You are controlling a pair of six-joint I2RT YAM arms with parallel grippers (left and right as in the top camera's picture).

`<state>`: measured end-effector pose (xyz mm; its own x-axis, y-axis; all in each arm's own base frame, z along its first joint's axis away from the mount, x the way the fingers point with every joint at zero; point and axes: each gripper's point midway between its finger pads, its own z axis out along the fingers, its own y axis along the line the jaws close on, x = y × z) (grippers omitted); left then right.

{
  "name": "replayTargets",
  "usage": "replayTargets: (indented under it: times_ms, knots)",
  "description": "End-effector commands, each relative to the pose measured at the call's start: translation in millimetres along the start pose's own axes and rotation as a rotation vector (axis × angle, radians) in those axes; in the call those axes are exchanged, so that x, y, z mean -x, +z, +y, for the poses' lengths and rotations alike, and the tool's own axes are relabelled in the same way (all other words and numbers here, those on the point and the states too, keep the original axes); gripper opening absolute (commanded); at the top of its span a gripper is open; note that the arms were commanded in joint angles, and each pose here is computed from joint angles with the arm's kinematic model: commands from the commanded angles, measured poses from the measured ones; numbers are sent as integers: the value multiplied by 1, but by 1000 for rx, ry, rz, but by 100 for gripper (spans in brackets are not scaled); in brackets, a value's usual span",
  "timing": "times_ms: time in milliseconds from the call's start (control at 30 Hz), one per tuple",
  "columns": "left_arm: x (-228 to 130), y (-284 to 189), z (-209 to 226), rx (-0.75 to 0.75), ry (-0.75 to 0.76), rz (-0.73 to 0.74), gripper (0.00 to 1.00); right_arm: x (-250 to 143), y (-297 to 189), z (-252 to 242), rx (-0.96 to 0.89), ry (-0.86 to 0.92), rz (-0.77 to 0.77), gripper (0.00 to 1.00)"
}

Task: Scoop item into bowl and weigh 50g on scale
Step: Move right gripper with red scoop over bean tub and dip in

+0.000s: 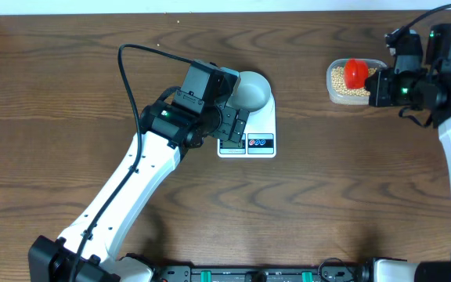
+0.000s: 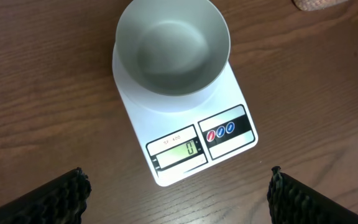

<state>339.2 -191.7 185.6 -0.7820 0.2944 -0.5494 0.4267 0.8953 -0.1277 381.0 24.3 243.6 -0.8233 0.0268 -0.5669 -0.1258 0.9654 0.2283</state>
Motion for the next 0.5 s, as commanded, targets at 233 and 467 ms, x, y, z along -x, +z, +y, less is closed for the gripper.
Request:
replayTargets:
  times_ms: [233, 467]
  knots:
    - [1, -5, 0, -1, -3, -10, 93, 7, 7, -38, -185, -51, 14, 1]
    - [1, -5, 0, -1, -3, -10, 93, 3, 19, -54, -223, -54, 52, 1]
